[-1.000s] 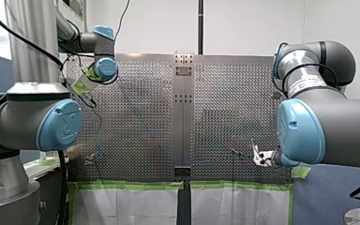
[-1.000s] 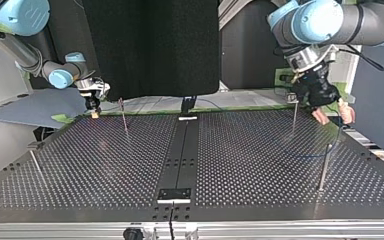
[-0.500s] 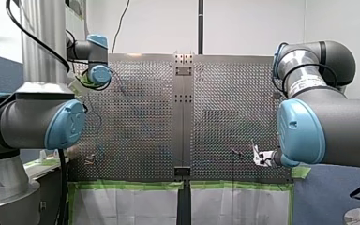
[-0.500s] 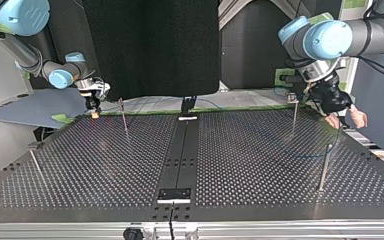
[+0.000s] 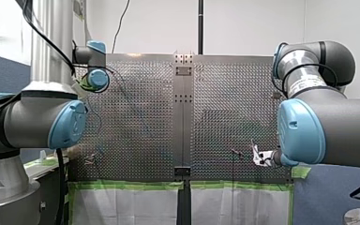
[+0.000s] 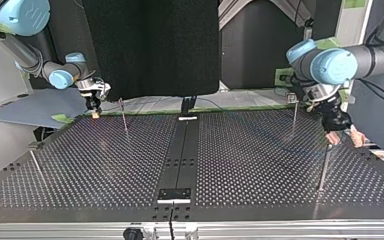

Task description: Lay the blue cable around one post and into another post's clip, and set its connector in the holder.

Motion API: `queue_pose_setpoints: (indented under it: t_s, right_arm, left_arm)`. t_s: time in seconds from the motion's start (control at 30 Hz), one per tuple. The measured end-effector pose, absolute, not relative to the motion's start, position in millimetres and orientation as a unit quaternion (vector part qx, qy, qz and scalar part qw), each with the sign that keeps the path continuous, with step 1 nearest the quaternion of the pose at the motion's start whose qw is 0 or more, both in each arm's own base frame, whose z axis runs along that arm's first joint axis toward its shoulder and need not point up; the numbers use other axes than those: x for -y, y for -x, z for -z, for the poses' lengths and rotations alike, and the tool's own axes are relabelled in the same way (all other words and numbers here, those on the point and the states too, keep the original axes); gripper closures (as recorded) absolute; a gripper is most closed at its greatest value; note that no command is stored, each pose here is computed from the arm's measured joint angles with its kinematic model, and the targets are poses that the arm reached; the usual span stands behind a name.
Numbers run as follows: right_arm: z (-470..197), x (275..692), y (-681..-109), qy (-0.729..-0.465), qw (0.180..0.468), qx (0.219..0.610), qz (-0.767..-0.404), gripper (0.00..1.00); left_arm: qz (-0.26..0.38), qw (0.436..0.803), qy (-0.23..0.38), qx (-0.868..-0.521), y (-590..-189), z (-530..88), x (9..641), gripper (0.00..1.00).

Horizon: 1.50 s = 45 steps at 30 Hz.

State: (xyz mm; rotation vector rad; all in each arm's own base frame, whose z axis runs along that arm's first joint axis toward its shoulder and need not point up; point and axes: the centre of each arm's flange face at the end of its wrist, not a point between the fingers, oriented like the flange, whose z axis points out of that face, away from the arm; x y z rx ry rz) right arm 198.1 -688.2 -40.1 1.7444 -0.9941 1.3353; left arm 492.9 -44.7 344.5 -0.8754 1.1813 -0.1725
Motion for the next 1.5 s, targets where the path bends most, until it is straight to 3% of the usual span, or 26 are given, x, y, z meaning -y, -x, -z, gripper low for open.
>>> queue_pose_setpoints:
  t_s: [0.87,1.17,1.5]
  right_arm:
    - [39.8,685.6,-207.9,-0.68,0.355,0.378,-0.518,1.0]
    - [39.8,685.3,-208.7,-0.681,0.355,0.377,-0.517,1.0]
    - [39.8,685.2,-209.2,-0.682,0.355,0.377,-0.517,1.0]
  left_arm:
    - [0.099,0.77,0.386,-0.498,-559.4,-410.7,19.9,0.02]
    - [0.107,0.772,0.408,-0.475,-562.9,-422.2,6.4,0.02]
    - [0.096,0.766,0.404,-0.491,-558.8,-407.3,8.7,0.02]
